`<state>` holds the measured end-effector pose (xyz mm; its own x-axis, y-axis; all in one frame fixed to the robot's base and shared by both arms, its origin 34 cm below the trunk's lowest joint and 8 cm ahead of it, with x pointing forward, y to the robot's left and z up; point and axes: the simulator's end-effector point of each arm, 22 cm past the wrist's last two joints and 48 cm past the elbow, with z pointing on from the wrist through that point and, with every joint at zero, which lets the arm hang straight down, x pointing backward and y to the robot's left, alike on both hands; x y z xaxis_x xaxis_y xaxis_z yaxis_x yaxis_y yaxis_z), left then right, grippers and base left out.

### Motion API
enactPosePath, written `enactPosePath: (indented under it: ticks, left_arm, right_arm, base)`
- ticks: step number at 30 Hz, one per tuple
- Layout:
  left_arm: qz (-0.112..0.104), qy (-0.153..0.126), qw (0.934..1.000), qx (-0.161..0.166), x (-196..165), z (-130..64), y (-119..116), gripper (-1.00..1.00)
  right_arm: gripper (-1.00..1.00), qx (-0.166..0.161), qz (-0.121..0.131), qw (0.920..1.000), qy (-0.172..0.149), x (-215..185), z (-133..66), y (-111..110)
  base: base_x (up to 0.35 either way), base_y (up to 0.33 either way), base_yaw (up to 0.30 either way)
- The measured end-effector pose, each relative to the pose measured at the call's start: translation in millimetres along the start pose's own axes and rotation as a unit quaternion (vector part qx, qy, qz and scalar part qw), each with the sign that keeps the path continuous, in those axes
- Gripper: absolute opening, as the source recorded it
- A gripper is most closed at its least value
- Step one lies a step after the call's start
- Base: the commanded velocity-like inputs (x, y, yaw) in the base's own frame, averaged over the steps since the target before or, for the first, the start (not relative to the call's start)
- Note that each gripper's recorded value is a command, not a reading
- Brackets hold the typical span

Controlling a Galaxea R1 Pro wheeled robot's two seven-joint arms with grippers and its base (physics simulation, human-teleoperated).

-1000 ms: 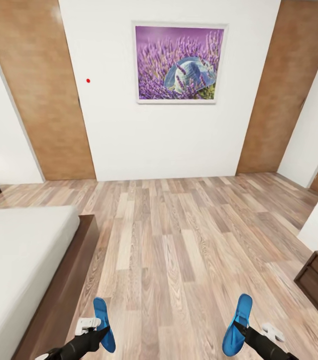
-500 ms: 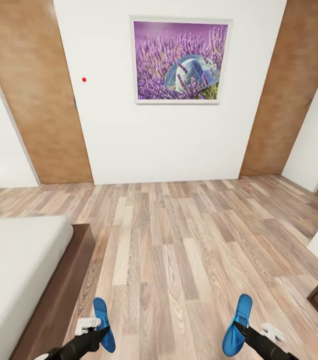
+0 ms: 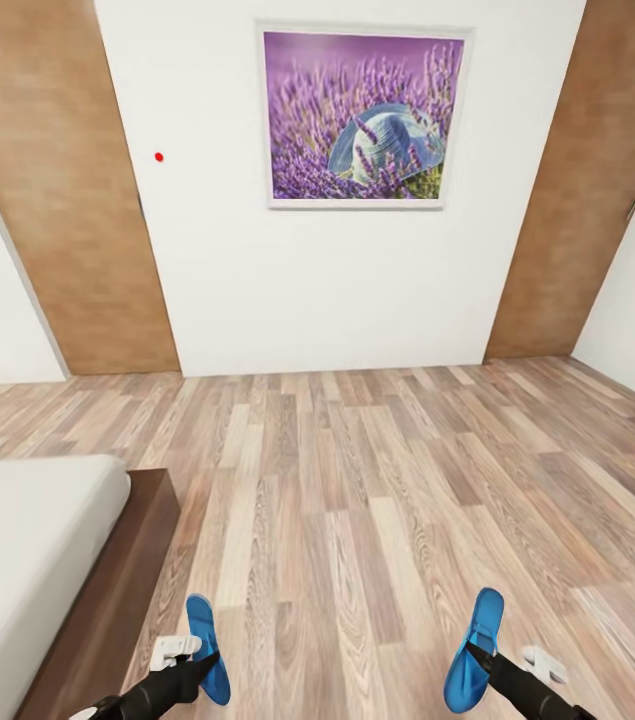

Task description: In the bedroom, move the book from the bed onto either nightstand, and place the two sandals side by side next to the bed.

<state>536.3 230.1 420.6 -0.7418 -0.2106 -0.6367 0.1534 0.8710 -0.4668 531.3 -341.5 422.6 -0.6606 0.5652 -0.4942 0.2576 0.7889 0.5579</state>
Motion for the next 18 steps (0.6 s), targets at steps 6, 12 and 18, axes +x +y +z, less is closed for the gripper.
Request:
enactPosePath:
  ticks: [6,12,18]
  left_arm:
    - [0.000,0.000,1.0000,0.000,0.0,0.0,0.1,-1.00]
    - [0.000,0.000,1.0000,0.000,0.0,0.0,0.1,-1.00]
    - [0.000,0.000,1.0000,0.000,0.0,0.0,-0.1,-1.00]
  right_arm:
    - [-1.00,0.000,0.000,1.0000,0.001,0.8,0.3,0.7]
    - [-1.00,0.000,0.000,1.0000,0.001,0.8,0.3,0.7]
    - [-1.00,-0.001,0.000,1.0000,0.001,0.9,0.4,0.7]
  base:
    - [0.325,0.000,0.000]
    - [0.325,0.000,0.000]
    - [0.325,0.000,0.000]
